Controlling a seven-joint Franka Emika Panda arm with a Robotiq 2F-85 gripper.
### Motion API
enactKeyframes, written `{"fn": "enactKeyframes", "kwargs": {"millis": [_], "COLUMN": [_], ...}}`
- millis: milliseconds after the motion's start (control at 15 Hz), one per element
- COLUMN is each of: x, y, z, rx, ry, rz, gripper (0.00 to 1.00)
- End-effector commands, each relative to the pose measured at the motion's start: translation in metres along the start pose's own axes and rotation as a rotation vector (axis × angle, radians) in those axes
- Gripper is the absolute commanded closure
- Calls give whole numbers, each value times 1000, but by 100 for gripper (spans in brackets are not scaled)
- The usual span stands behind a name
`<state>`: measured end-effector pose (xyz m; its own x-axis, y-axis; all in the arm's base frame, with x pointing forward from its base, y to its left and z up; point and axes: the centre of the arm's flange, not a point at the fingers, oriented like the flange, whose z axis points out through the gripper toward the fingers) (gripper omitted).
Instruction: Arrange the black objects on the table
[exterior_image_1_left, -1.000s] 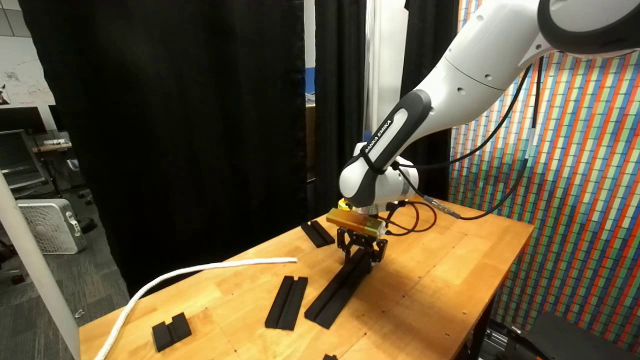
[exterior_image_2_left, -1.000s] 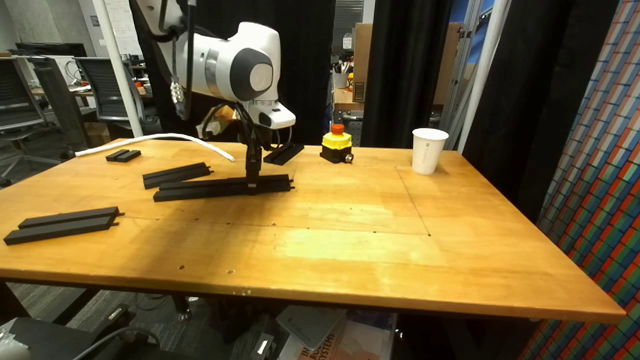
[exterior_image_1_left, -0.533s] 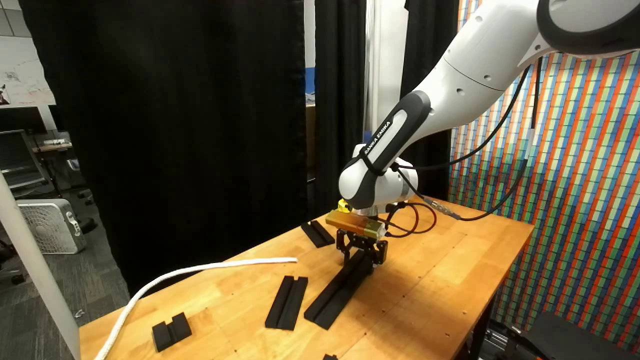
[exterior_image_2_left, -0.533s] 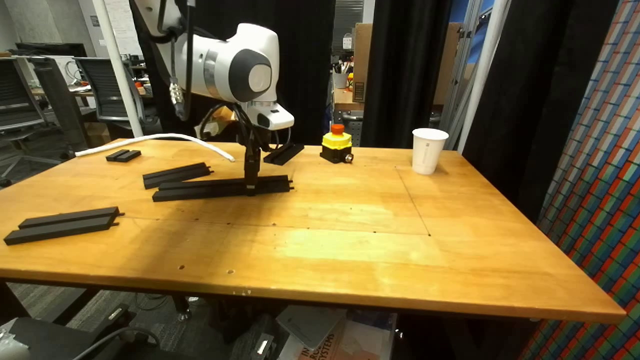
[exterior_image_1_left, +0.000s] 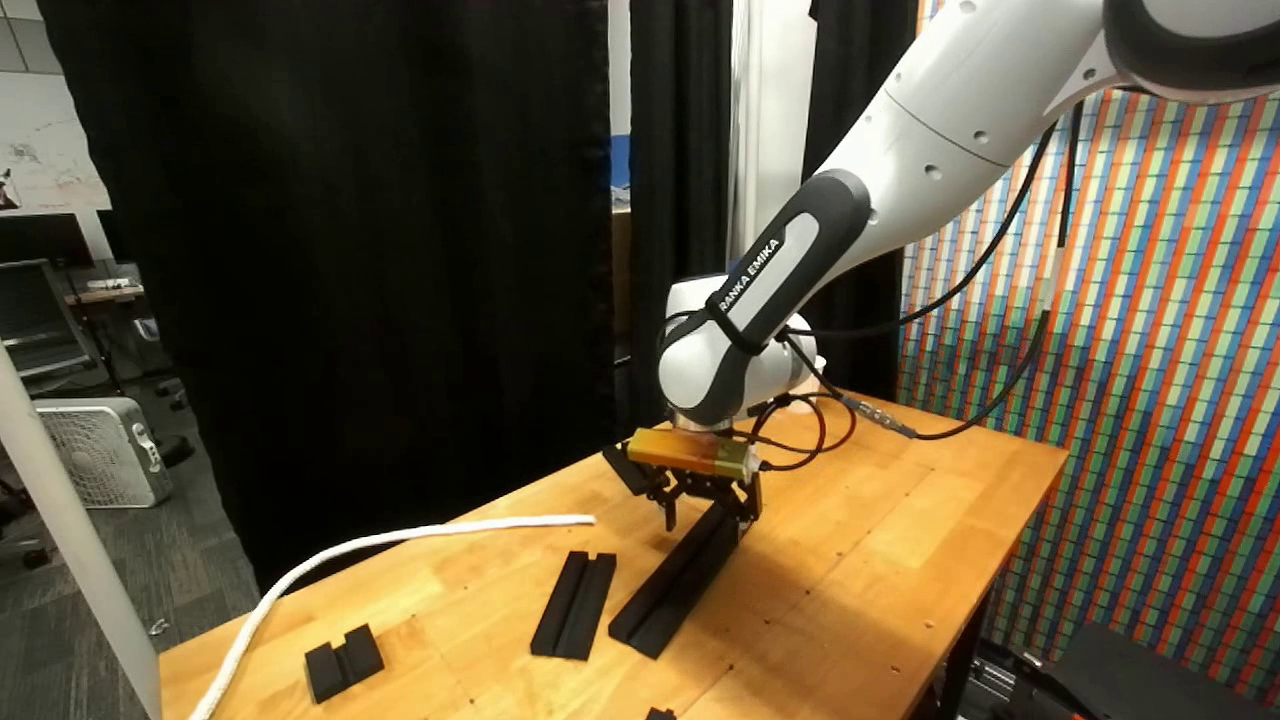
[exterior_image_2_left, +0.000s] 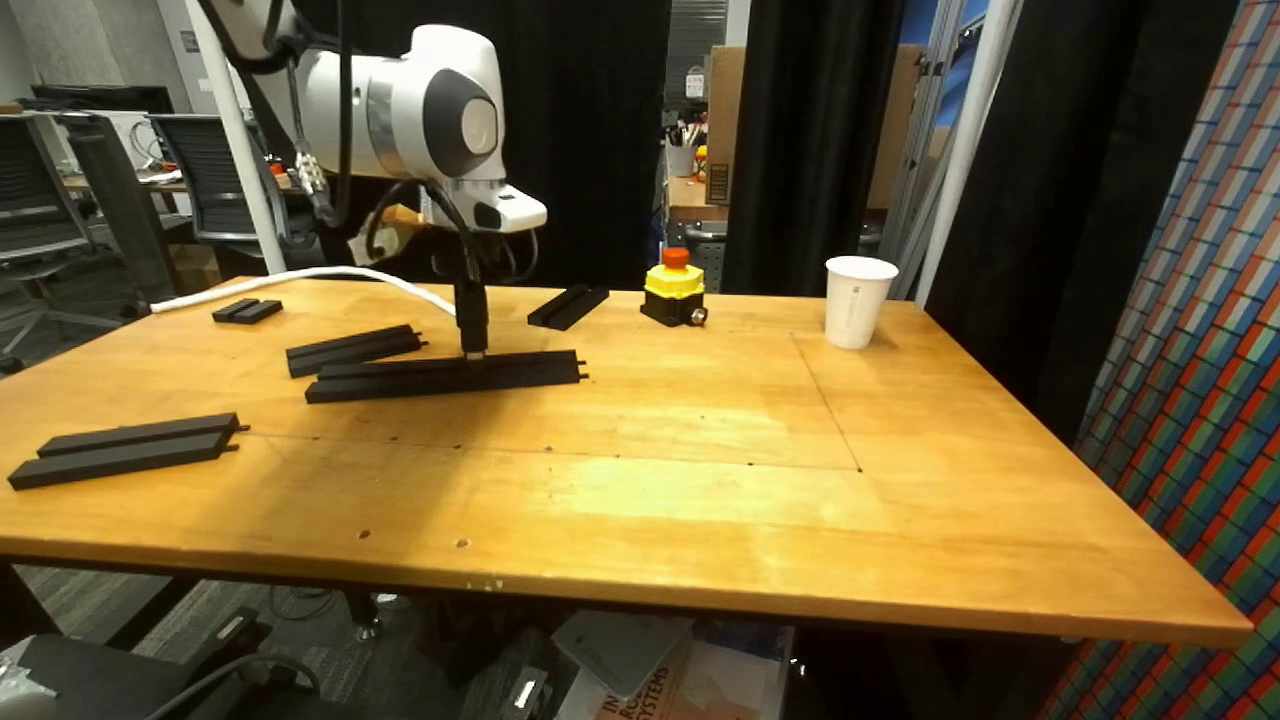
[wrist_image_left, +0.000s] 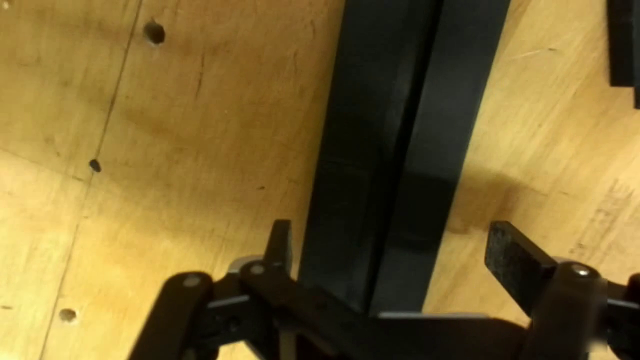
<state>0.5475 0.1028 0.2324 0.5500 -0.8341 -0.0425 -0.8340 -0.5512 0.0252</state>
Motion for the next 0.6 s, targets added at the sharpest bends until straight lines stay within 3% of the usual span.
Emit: {"fn": "enactKeyframes", "kwargs": {"millis": [0, 267, 533], "x": [-29, -74, -127], "y": [-23, -55, -81], "z": [-60, -87, -75], "rx": [0, 76, 148], "ry": [99, 132, 69], "rz": [-98, -219, -291], "gripper": [0, 0, 0]}}
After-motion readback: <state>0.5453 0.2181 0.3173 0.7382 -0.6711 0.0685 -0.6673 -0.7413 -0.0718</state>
